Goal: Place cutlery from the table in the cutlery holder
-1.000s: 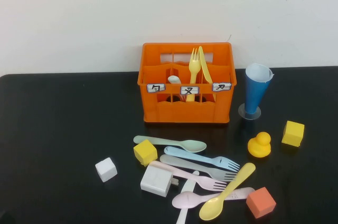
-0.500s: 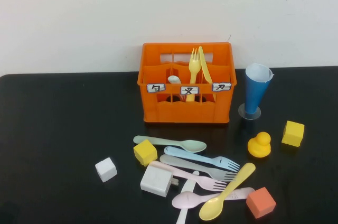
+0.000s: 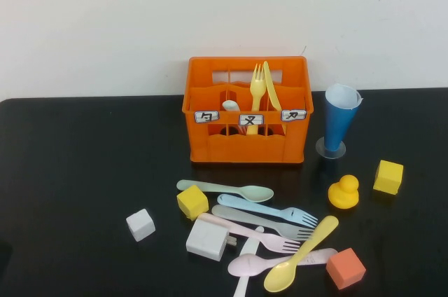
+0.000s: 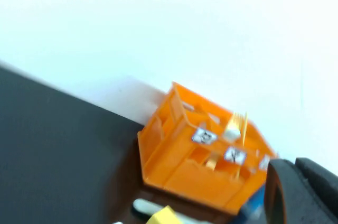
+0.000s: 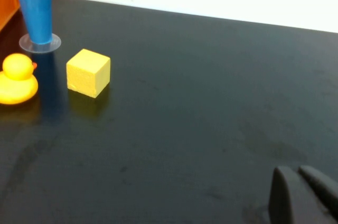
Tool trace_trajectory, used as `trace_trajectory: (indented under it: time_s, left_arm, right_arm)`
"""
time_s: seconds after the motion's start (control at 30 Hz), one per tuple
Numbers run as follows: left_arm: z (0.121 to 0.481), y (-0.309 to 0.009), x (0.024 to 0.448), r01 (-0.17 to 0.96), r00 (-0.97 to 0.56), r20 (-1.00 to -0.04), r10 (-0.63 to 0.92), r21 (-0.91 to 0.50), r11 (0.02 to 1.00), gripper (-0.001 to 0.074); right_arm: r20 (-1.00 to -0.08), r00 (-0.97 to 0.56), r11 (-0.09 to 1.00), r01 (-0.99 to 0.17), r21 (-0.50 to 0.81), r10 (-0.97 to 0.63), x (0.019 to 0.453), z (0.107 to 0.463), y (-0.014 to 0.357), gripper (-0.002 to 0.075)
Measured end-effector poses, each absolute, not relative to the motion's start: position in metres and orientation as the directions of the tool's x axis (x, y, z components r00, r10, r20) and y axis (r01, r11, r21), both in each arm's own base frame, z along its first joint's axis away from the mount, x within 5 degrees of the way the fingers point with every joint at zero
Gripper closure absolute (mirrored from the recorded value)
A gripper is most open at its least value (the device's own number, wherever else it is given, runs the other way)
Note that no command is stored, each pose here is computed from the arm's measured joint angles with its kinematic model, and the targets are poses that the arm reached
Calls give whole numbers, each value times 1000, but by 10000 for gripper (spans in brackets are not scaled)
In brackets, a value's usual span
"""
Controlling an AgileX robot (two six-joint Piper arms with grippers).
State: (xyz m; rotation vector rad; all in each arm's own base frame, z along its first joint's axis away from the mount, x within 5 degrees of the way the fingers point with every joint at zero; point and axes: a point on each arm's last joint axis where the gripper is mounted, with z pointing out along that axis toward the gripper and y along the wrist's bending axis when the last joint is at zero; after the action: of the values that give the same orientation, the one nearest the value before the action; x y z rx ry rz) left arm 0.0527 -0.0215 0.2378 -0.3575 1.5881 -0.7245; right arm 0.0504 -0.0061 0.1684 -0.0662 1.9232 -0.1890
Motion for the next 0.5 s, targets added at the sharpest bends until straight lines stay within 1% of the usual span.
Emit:
trace_trajectory:
  time_s: [0.07,0.13,0.23,0.3,0.37,0.4,0.5]
  left_arm:
    - [261,-26,56,211,-205,-844,-495,-532,820,736]
    - [285,-30,63,239,-269,-893,-360,-424,873,736]
    - [321,-34,79,288,-375,-910,-179,-297,910,736]
    - [342,-36,95,326,-445,-894,-61,-225,918,736]
    - [355,-39,113,382,-512,-857,52,-174,908,736]
    - [365,-41,120,415,-520,-848,97,-152,897,736]
    - [379,-52,152,523,-590,-771,242,-136,841,736]
  right_arm:
    - [-925,-353,985,45,-164,-138,50,168,-6,729]
    - [-925,-353,985,45,-164,-138,50,168,-6,729]
    - [-925,-353,985,45,-164,-138,50,168,-6,729]
    - [-925,-353,985,45,-164,-138,50,168,-6,729]
    - [-925,-353,985,45,-164,-138,50,168,-6,729]
    - [-925,-353,985,45,-164,-138,50,168,-6,729]
    - [-925,-353,985,45,-164,-138,50,168,-6,729]
